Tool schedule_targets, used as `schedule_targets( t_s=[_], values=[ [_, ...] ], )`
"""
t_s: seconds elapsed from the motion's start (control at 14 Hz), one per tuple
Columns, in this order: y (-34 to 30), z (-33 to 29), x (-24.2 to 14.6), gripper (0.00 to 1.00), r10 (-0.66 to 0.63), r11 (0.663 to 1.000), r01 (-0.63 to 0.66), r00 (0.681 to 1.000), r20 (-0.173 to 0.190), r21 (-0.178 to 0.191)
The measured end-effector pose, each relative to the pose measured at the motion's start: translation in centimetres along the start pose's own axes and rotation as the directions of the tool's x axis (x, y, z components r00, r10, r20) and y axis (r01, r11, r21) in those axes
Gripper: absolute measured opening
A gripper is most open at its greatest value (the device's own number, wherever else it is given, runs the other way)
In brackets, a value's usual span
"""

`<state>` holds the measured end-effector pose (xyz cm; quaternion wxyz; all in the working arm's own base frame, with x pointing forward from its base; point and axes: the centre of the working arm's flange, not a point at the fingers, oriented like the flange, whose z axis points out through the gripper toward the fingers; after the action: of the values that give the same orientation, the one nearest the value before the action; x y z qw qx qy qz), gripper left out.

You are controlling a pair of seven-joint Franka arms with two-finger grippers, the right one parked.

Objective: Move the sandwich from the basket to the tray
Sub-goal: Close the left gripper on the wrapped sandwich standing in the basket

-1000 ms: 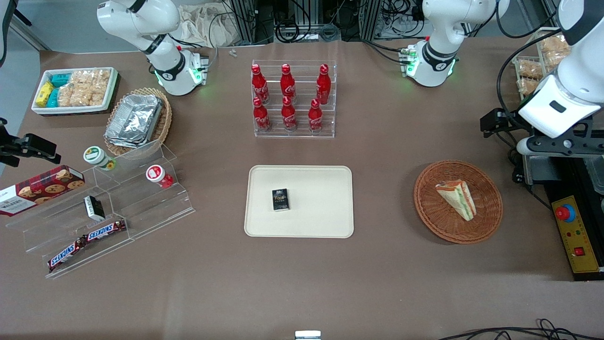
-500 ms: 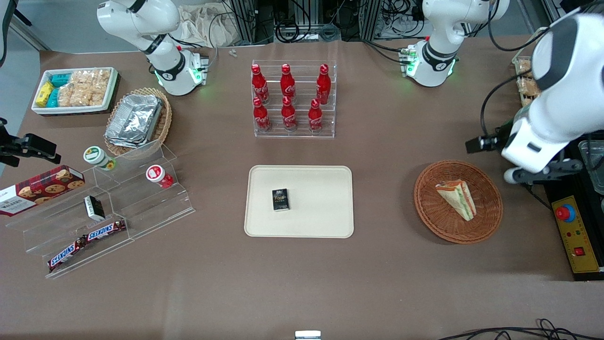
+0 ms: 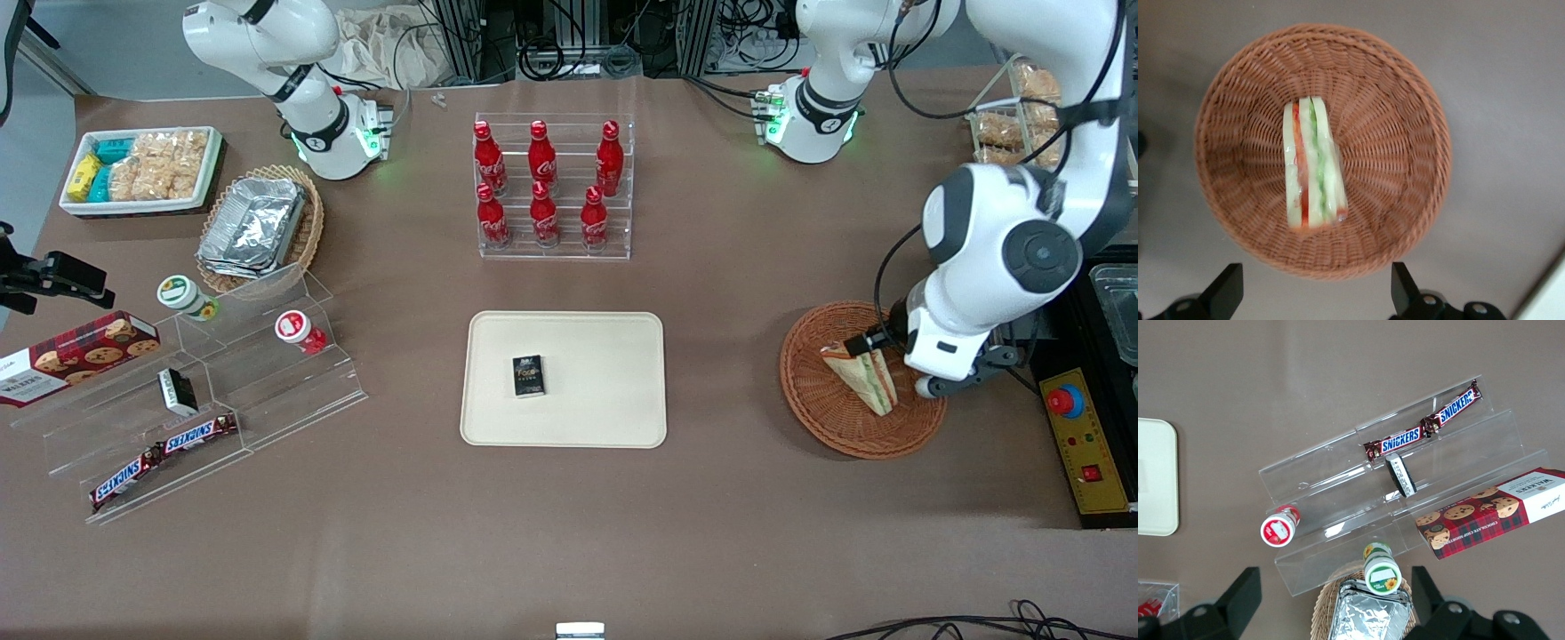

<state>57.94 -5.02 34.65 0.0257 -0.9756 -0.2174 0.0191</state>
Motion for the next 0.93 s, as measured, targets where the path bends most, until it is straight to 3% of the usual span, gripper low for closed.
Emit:
schedule_targets(
  t_s=[0.57, 0.93],
  values=[
    [-0.8, 12.4, 1.7, 0.98, -0.124, 0.992, 0.124, 0.992, -0.027, -0.007],
    [-0.7, 12.1, 2.0, 0.49, -0.139, 0.99, 0.138, 0.99, -0.038, -0.016]
  ],
)
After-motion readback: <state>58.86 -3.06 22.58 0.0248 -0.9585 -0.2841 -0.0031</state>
